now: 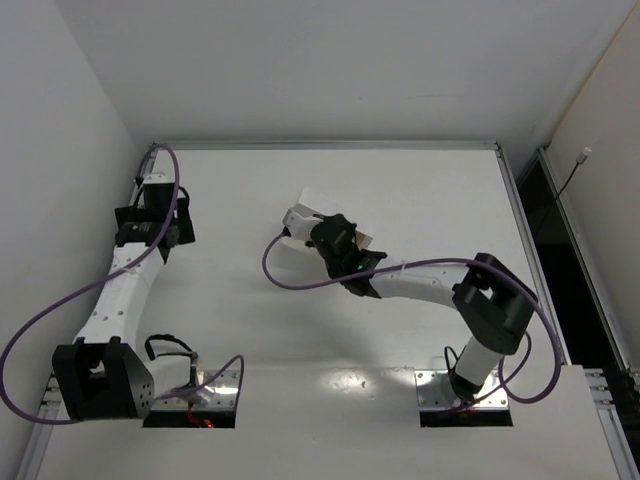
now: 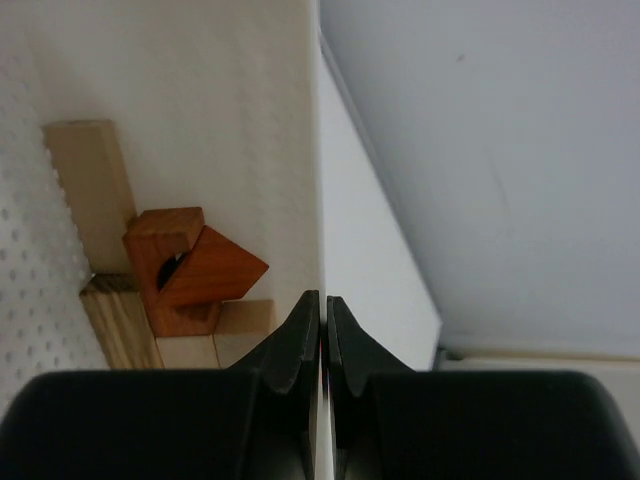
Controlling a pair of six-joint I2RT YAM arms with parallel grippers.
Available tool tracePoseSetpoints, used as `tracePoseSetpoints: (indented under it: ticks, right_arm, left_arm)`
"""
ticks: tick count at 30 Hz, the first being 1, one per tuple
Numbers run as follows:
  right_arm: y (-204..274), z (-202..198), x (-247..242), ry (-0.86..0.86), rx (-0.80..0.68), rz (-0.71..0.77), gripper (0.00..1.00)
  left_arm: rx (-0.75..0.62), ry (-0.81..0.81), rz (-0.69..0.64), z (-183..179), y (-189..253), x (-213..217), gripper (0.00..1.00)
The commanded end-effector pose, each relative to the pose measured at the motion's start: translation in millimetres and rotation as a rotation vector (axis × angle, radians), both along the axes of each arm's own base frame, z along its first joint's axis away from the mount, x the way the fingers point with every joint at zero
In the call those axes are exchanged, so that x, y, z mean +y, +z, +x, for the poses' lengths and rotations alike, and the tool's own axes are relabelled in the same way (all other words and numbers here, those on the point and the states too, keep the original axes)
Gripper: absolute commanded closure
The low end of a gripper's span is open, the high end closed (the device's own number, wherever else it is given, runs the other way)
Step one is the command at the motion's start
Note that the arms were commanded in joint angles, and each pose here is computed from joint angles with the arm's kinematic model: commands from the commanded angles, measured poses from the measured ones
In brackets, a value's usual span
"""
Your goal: Build the wood block tower
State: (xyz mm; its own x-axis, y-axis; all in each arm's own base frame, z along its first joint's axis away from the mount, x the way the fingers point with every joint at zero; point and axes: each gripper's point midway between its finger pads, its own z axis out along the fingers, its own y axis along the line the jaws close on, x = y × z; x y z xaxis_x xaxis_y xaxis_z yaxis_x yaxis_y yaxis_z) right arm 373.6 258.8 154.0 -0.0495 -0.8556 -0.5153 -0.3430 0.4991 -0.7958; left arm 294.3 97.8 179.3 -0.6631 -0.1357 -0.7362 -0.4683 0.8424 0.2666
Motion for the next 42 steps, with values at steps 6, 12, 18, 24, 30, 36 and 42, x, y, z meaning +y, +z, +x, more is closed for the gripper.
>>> tracePoseSetpoints:
  ticks: [6,12,18,24,30,36,42]
  right_arm:
    - [95.5,4.7,7.3,-0.008,-0.494,-0.098,1.00]
    - [109.4,-16.3,11.7,-0.009,-0.716,-0.189,1.00]
    - [102.8,-19.2,20.9,-0.029,-0.810,-0.249,1.00]
    - [125.8,-17.4,32.9,0.007,-0.892,-0.262,1.00]
    - [145.1,-25.5,39.2,0.051,-0.964,-0.321,1.00]
    - [156.9,-36.1,37.7,0.111,-1.026,-0.385,1.00]
    - [155.7,-34.1,34.0,0.100,-1.024,-0.422,1.00]
  left_arm:
    - [-0.035,0.040,-0.026,8.8,14.8,9.4,0.00]
    - [-0.057,0.063,-0.010,13.1,17.6,15.9,0.00]
    - [-0.057,0.057,-0.017,18.7,14.1,15.1,0.00]
    - [-0.079,0.023,-0.047,28.3,10.8,8.8,0.00]
    - [-0.086,0.011,-0.047,35.5,11.3,8.4,0.00]
    - [-0.103,-0.011,-0.036,36.3,15.9,7.9,0.00]
    - [-0.109,-0.020,-0.055,38.0,12.6,4.4,0.00]
